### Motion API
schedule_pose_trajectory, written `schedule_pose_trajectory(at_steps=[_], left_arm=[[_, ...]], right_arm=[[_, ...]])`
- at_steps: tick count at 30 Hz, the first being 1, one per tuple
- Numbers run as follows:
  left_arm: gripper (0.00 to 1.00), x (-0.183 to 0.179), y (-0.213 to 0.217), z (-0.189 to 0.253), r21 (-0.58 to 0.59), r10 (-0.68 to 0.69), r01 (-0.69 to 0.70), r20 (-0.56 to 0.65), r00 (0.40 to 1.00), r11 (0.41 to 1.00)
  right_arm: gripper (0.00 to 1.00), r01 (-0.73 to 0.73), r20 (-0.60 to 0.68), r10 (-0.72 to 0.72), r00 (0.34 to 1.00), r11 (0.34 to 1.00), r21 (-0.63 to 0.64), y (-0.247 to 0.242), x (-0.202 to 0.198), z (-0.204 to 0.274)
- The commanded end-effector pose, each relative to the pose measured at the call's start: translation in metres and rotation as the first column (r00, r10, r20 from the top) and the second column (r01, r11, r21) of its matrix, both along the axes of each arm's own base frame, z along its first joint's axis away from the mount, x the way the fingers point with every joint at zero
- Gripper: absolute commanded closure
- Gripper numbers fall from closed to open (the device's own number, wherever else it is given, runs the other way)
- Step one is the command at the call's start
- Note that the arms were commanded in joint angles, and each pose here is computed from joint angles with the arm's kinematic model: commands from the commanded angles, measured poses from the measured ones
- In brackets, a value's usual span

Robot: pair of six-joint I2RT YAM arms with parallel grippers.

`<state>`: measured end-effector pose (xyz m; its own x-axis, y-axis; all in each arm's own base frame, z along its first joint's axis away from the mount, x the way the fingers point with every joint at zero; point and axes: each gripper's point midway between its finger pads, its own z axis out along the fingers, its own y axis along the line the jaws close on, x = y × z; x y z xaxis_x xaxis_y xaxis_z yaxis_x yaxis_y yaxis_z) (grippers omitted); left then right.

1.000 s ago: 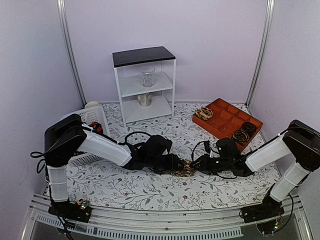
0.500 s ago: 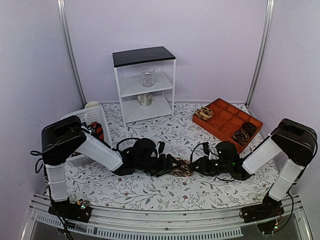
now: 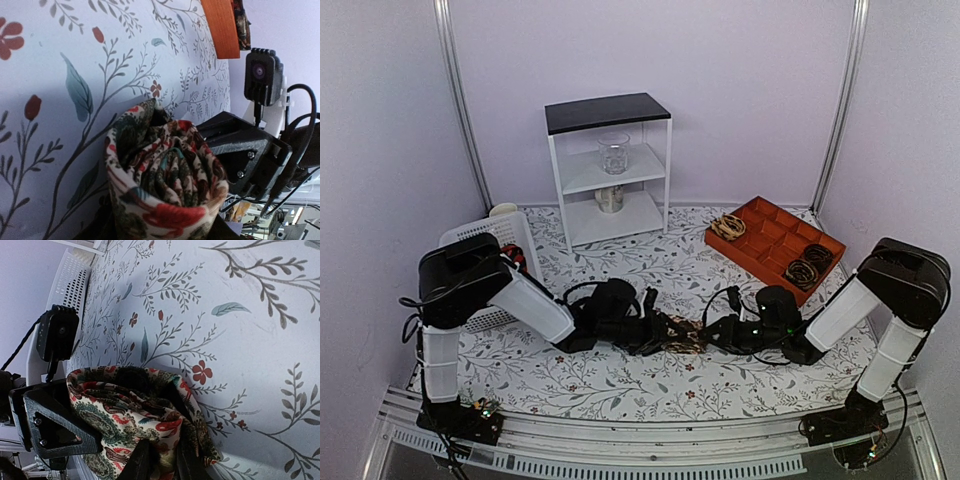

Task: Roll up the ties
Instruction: Roll the tie at the center of the board.

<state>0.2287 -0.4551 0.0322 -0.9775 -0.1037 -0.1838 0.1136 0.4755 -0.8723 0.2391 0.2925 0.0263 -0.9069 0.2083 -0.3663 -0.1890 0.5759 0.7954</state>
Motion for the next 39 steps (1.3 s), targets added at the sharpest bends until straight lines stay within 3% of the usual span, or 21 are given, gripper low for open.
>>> schedule_pose_trajectory(at_steps=[1, 5, 10, 17, 23, 27, 29, 32, 39], left_arm=[[0.63, 0.007, -0.001, -0.004, 0.042, -0.054, 0.050, 0.090, 0.994, 0.998], [0.68, 0.006, 0.002, 0.009, 0.032, -0.090, 0.085, 0.194, 0.977, 0.996], [0.69, 0.003, 0.010, 0.023, 0.007, -0.127, 0.132, 0.349, 0.929, 0.991], [0.70, -0.020, 0.032, 0.040, -0.033, -0.171, 0.242, 0.615, 0.770, 0.970], [0.72, -0.051, 0.063, 0.035, 0.035, -0.214, 0.305, 0.786, 0.580, 0.952], [0.74, -0.082, 0.075, 0.034, 0.089, -0.232, 0.350, 0.890, 0.392, 0.932], [0.74, -0.092, 0.082, 0.032, 0.109, -0.237, 0.364, 0.915, 0.328, 0.925], [0.74, -0.099, 0.089, 0.028, 0.128, -0.242, 0.376, 0.931, 0.273, 0.918], [0.73, -0.097, 0.094, 0.007, 0.243, -0.309, 0.343, 0.939, 0.150, 0.907]], right_arm=[[0.79, -0.034, -0.011, 0.034, 0.999, 0.999, 0.005, 0.003, -0.004, -0.004], [0.71, -0.052, 0.019, 0.052, 0.998, 0.998, 0.031, 0.004, -0.007, 0.013], [0.54, -0.101, 0.074, 0.098, 0.992, 0.994, 0.039, -0.002, -0.020, 0.039], [0.37, -0.235, 0.217, 0.229, 0.949, 0.972, 0.002, -0.001, -0.044, 0.069], [0.33, -0.362, 0.438, 0.380, 0.815, 0.923, -0.127, 0.036, -0.064, 0.091], [0.33, -0.440, 0.533, 0.440, 0.723, 0.888, -0.136, 0.049, -0.075, 0.102], [0.30, -0.494, 0.578, 0.483, 0.658, 0.856, -0.152, 0.055, -0.087, 0.105], [0.17, -0.542, 0.614, 0.542, 0.573, 0.813, -0.212, 0.062, -0.096, 0.103], [0.00, -0.645, 0.625, 0.657, 0.422, 0.702, -0.302, 0.085, -0.104, 0.093]])
